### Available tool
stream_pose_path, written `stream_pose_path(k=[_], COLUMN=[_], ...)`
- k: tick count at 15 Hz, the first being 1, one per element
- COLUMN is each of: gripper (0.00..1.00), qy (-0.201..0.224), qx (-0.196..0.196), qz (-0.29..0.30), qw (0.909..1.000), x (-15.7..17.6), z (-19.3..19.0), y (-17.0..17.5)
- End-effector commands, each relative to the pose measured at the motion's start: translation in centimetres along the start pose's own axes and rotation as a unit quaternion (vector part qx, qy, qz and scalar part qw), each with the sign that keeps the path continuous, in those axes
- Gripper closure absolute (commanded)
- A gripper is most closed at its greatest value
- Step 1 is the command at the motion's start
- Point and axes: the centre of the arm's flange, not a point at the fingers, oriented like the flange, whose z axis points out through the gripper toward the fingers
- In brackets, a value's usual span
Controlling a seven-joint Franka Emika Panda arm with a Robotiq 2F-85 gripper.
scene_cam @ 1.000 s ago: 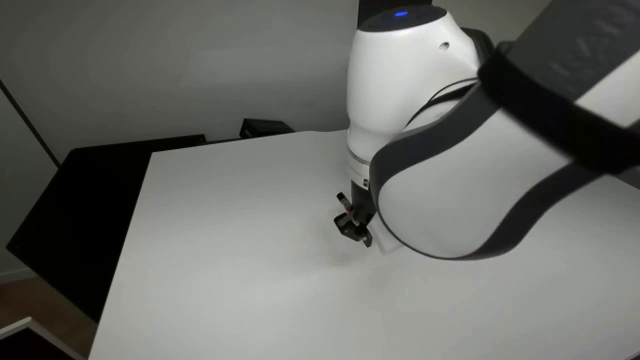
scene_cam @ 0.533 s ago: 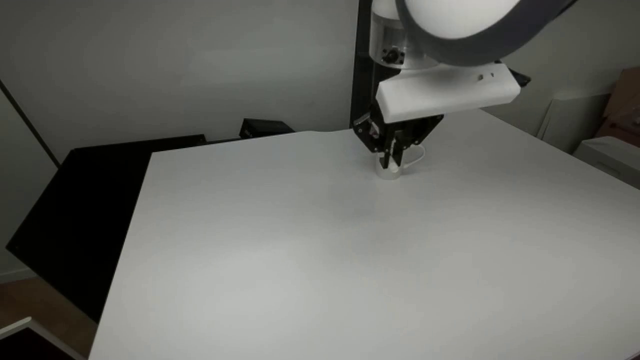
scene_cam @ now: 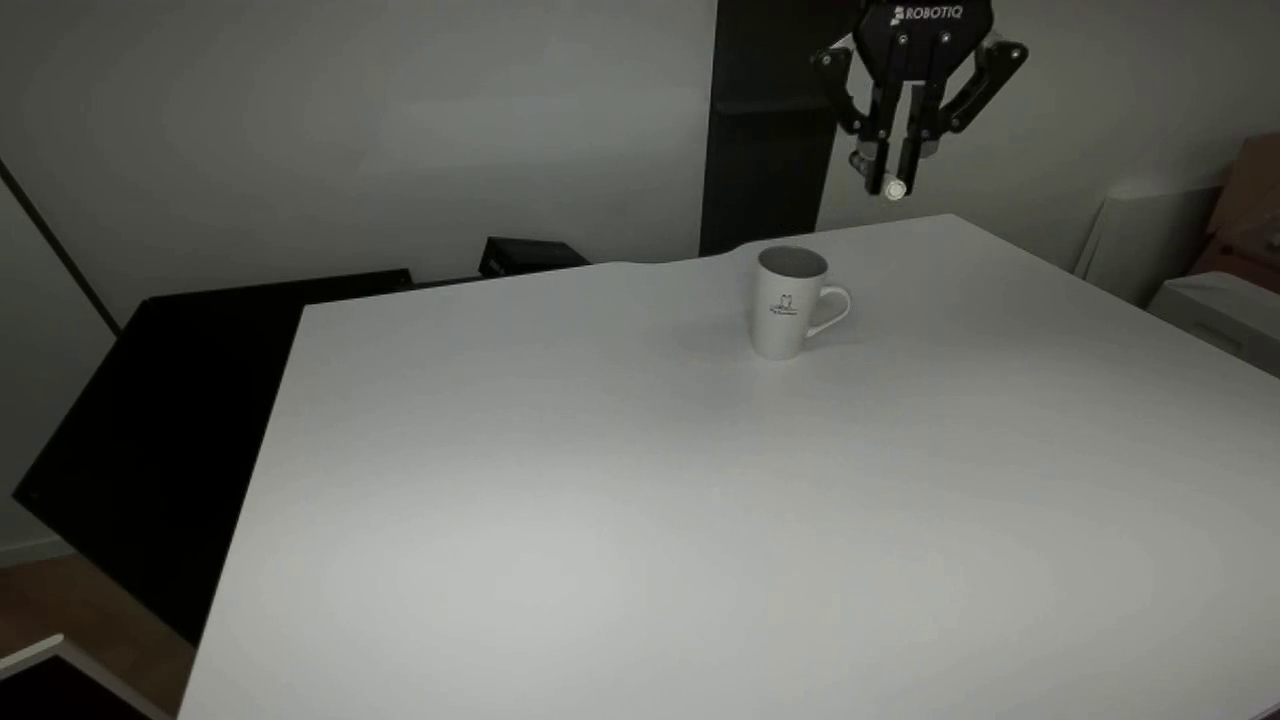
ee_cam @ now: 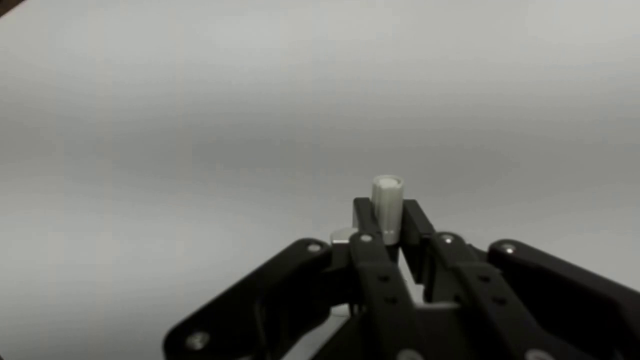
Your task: Put the pen in the mug
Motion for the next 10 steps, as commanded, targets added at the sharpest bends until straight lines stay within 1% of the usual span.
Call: stream_pose_path(k=[1,3,5,7,10], gripper=[0.93,0.93,0.93,0.93,0.93], qy=[-0.059,-0.084,-0.107,-0.128,-0.159], qx=[0.042,0.078,0.116,0.152,0.201], qz=[0.073,0.110,0.147,0.183,0.234], qw=[0.9947,0.9873,0.9765,0.9627,0.9379], x=[5.5,7.5,9.6,11.2,13.1], z=[-3.0,-3.6,-3.1,-1.8,0.6], y=[1.5,3.1,4.5,5.5,6.6])
